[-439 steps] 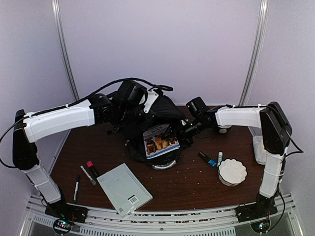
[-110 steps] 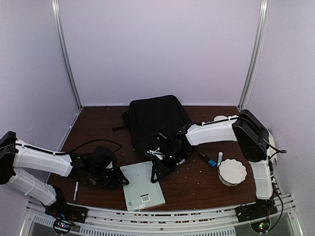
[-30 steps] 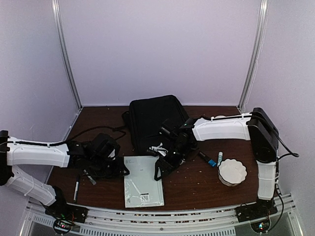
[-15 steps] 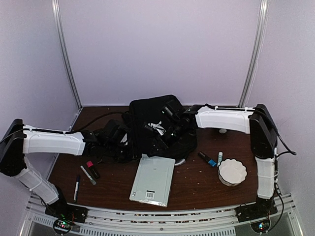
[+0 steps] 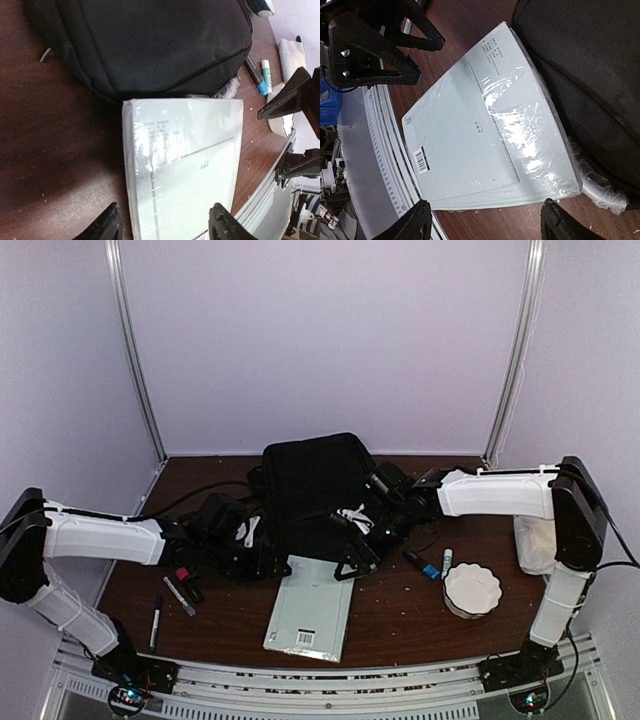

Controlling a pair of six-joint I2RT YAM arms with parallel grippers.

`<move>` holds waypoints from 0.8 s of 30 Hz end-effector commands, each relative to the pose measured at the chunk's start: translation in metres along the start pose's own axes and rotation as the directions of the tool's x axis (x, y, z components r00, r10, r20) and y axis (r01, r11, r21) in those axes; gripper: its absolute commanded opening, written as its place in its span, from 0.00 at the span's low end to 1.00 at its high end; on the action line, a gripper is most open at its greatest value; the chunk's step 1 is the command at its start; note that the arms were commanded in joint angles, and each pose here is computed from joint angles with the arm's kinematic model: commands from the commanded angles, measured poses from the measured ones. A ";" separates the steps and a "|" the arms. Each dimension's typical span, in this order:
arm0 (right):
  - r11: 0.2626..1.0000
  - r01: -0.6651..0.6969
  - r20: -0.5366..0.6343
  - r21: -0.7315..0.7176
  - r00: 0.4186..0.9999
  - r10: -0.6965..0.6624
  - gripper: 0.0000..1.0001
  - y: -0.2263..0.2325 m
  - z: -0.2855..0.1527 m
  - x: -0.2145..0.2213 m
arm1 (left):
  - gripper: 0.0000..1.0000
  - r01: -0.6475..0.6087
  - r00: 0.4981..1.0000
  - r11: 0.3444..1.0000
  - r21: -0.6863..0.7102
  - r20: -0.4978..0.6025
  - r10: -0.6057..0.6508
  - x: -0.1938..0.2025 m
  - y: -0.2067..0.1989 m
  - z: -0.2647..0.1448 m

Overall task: Pack the student bag
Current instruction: Pick up the book at the center of the board.

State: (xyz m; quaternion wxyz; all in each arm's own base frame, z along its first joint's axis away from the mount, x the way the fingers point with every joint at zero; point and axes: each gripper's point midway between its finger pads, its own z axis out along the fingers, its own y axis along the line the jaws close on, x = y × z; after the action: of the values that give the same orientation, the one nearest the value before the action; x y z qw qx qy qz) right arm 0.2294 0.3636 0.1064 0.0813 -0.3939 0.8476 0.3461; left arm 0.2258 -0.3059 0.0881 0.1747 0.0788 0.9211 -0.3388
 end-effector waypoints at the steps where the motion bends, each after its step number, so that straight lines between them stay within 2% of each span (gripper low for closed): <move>1: 0.999 -0.029 -0.010 0.021 1.000 0.029 0.76 -0.014 0.005 0.013 | 0.61 -0.057 0.996 0.989 0.137 -0.062 0.066 0.008 -0.016 0.015; 8: 0.997 -0.074 -0.104 -0.030 0.992 0.071 0.76 -0.028 0.031 0.053 | 0.61 -0.029 0.993 0.989 0.145 -0.110 0.045 0.022 -0.003 0.030; 12: 0.985 -0.101 -0.139 -0.142 0.987 0.081 0.76 -0.021 0.044 0.064 | 0.61 0.003 0.991 0.976 0.219 -0.129 0.025 0.032 -0.006 0.038; 16: 0.971 -0.119 -0.141 -0.209 0.986 0.091 0.73 -0.017 0.053 0.059 | 0.57 0.049 0.990 0.936 0.348 -0.143 0.002 0.039 -0.018 0.041; 19: 0.957 -0.142 -0.117 -0.253 0.986 0.115 0.71 -0.012 0.056 0.047 | 0.55 0.067 0.996 0.889 0.454 -0.084 -0.033 0.028 -0.030 0.037; 24: 0.935 -0.139 -0.072 -0.327 0.990 0.122 0.63 0.002 0.049 0.031 | 0.45 0.097 0.995 0.836 0.540 -0.055 -0.080 0.020 -0.040 0.032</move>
State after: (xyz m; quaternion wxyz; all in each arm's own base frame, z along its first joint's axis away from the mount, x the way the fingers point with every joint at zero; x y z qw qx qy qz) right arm 0.1988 0.3615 0.0445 -0.0383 -0.3546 0.8254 0.4377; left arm 0.1959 -0.3374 0.0353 0.0763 0.0786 0.8584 -0.5011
